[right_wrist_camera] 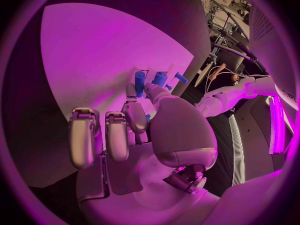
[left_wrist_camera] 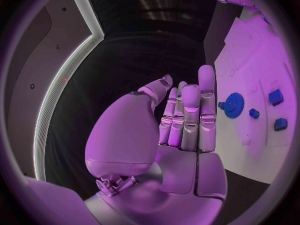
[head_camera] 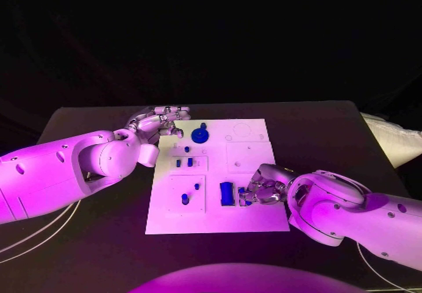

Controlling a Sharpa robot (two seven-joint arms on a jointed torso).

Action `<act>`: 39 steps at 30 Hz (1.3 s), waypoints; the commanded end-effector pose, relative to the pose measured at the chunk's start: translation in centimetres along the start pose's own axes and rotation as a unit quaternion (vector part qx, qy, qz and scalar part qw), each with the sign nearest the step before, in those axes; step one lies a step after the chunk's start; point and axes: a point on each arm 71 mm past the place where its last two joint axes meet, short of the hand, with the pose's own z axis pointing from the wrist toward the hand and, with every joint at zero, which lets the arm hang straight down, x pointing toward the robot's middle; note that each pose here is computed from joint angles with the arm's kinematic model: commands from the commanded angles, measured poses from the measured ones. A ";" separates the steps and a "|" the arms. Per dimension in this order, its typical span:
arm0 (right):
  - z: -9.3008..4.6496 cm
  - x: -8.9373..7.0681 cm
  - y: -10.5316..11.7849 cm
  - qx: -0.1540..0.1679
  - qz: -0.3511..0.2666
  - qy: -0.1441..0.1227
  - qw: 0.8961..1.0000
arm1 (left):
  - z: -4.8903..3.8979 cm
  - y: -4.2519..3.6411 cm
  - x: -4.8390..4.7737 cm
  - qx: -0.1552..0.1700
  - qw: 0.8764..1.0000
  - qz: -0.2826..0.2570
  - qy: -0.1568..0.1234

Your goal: Assemble the parts on the task board

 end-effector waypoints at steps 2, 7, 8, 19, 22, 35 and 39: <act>0.0 0.4 0.3 -0.006 -0.011 0.012 1.000 | 0.02 -0.02 0.32 0.001 1.000 -0.002 0.013; -0.1 0.4 0.4 -0.008 -0.010 0.010 1.000 | 0.03 -0.01 0.34 0.001 1.000 -0.002 0.013; -0.1 0.4 0.4 -0.008 -0.010 0.010 1.000 | 0.03 -0.01 0.34 0.001 1.000 -0.002 0.013; -0.1 0.3 0.5 -0.011 -0.010 0.003 1.000 | 0.02 0.00 0.36 0.000 1.000 -0.001 0.014; -0.1 0.2 0.5 -0.011 -0.010 0.001 1.000 | 0.02 0.01 0.36 -0.001 1.000 -0.001 0.014; -0.6 0.2 -0.1 -0.011 -0.021 0.010 1.000 | 0.04 0.02 0.32 -0.001 1.000 -0.001 0.015; -0.6 -0.1 -0.3 -0.014 -0.004 -0.006 1.000 | 0.07 0.02 0.34 -0.001 1.000 -0.001 0.015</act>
